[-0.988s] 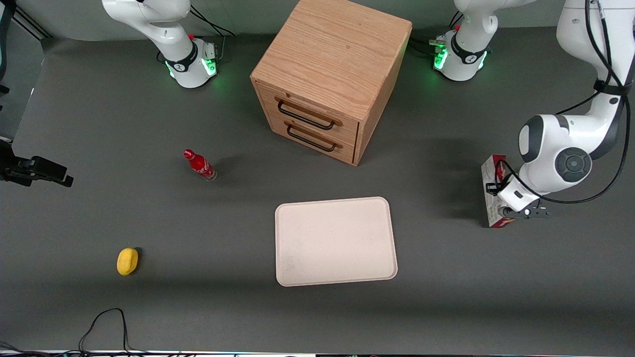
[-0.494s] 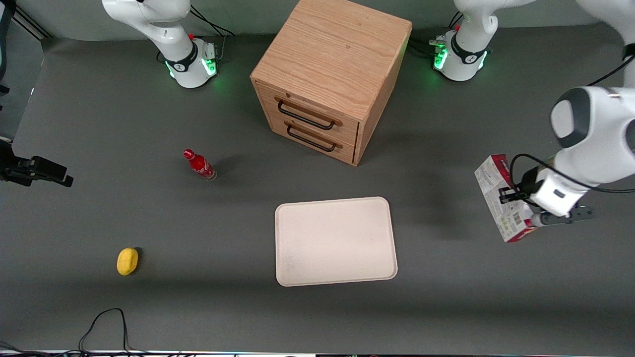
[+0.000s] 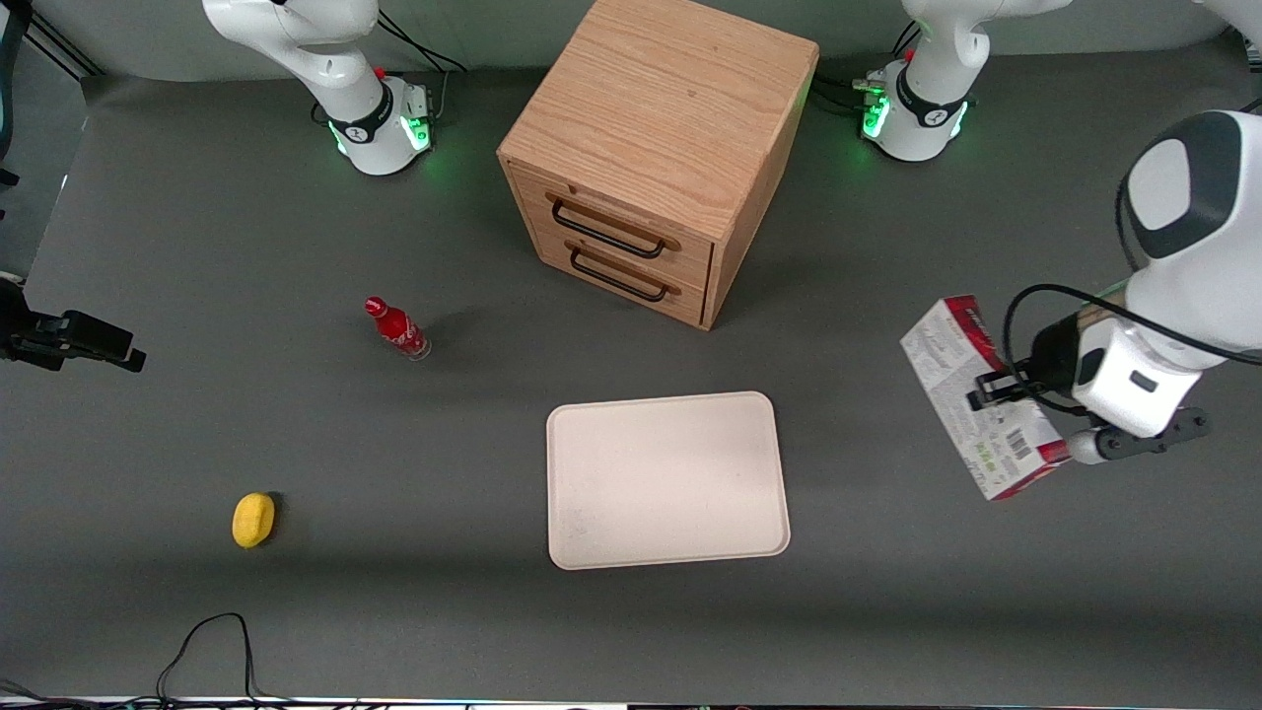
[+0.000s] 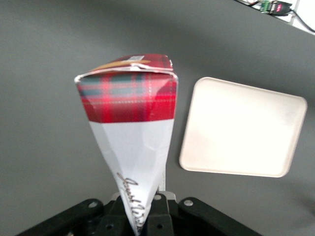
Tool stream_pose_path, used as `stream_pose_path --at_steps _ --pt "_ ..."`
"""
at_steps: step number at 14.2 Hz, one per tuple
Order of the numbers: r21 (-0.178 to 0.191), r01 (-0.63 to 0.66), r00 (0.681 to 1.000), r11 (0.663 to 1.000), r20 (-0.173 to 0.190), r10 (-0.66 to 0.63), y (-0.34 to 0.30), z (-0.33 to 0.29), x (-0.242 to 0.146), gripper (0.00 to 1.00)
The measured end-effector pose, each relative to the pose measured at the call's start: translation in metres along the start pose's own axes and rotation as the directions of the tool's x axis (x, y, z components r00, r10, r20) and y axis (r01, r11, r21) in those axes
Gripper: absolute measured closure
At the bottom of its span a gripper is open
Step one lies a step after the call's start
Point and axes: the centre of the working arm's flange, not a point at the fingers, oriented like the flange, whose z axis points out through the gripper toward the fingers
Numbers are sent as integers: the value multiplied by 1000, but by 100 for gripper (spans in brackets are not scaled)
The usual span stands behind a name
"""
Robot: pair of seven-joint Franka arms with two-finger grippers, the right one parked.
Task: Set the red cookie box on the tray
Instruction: 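Carry the cookie box over the white tray and lower it onto it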
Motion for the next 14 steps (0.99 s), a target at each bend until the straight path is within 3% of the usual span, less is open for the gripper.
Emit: stream_pose_path --at_steps 3,6,8,11,13,14 --pt "-11 12 1000 1000 10 -12 71 19 -8 93" --pt "-11 -29 1000 1000 9 29 131 81 -16 93" --pt "41 -85 996 996 10 84 155 138 -20 93" --pt "133 -153 988 979 43 149 171 215 -30 93" --pt "170 -169 985 971 61 161 168 255 -30 93" --pt "179 -175 984 968 53 168 165 273 -27 93"
